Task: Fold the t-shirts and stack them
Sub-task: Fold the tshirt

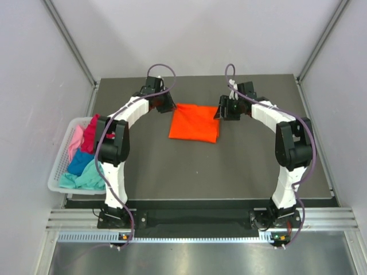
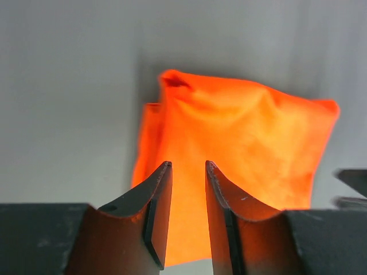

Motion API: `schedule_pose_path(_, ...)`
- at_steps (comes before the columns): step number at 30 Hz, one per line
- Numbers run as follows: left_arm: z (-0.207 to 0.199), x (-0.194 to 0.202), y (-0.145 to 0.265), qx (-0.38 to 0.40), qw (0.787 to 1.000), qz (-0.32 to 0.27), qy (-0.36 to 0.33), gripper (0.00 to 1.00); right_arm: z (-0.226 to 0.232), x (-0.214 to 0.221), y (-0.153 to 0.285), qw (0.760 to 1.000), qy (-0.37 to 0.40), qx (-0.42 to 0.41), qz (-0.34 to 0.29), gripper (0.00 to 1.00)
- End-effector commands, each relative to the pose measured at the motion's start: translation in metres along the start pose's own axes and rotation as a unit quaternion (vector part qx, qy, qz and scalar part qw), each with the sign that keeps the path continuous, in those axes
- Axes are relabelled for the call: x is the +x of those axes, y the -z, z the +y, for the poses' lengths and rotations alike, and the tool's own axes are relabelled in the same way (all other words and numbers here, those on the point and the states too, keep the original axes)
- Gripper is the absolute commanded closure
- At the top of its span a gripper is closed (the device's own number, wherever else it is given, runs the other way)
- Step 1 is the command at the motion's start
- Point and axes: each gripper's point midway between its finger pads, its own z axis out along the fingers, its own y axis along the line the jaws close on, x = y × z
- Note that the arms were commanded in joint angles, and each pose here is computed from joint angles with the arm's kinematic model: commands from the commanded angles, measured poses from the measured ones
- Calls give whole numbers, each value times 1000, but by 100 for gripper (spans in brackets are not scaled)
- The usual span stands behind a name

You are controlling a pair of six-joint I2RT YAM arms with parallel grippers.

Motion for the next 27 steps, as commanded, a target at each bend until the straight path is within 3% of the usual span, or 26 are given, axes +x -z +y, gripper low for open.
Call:
schedule_pose_path(1, -36, -23, 1, 81, 995, -30, -46, 66, 12, 3, 7, 999, 37, -25, -5, 41)
schedule_pose_path(8, -29, -35, -41, 69, 995, -33, -59, 66, 16, 30, -13, 998, 34, -54, 16, 44)
schedule_pose_path(16, 1, -33, -85, 36, 998, -25, -49, 66, 7, 62, -32, 997, 6, -74, 22, 56)
schedule_pose_path(24, -1, -62, -80, 45, 997, -48, -35, 65, 11, 61, -37, 996, 2, -92, 3, 86)
schedule_pose_path(27, -8, -78, -47, 34, 996, -61, -52, 64, 14, 54, -31, 996, 2, -90, 2, 82)
